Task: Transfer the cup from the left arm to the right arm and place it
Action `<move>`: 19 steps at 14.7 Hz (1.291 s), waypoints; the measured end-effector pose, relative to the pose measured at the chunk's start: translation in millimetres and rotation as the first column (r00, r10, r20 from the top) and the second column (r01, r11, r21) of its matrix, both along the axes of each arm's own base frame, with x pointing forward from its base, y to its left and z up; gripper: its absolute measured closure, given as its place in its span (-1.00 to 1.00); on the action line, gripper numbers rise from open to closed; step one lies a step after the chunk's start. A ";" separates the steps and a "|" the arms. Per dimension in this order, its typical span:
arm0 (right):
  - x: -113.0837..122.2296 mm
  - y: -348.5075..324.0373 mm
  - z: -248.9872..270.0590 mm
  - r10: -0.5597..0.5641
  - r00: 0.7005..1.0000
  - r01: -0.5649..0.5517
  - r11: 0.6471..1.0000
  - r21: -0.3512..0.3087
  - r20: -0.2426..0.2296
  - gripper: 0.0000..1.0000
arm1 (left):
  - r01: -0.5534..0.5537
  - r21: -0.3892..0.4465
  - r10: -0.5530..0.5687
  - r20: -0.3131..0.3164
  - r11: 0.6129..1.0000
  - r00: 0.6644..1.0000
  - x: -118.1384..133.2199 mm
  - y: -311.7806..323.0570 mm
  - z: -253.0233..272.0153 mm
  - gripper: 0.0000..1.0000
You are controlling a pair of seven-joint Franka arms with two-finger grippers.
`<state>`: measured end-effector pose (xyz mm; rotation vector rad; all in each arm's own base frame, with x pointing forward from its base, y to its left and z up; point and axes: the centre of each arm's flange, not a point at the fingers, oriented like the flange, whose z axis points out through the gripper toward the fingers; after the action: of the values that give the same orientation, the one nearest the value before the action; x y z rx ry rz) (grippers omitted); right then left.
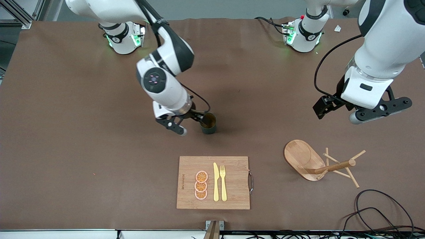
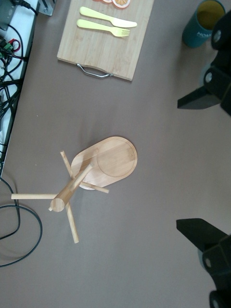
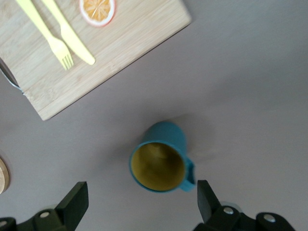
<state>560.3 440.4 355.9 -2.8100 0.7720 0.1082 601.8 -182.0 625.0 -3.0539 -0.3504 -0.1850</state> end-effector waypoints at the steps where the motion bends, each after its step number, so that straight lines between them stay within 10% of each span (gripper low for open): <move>1: -1.4 8.7 -13.4 0.000 1.000 0.000 1.000 0.004 0.013 -1.00 | 0.023 0.007 -0.023 -0.010 1.000 1.000 -2.6 4.4 3.2 -1.00; 10: -12.8 56.4 -94.2 -0.014 0.997 0.019 0.998 -0.065 0.074 -0.95 | 0.208 -0.027 -0.209 -0.116 0.978 0.971 -46.1 99.6 39.0 -1.00; 19: -12.6 62.3 -99.2 0.061 0.992 -0.051 0.994 -0.097 0.111 0.86 | 0.254 -0.058 -0.260 -0.138 0.965 0.956 -81.6 133.7 24.7 -1.00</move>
<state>547.7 502.7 256.7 -2.8972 0.6893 -0.0810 520.1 -48.3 649.6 -3.1177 0.0549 0.0334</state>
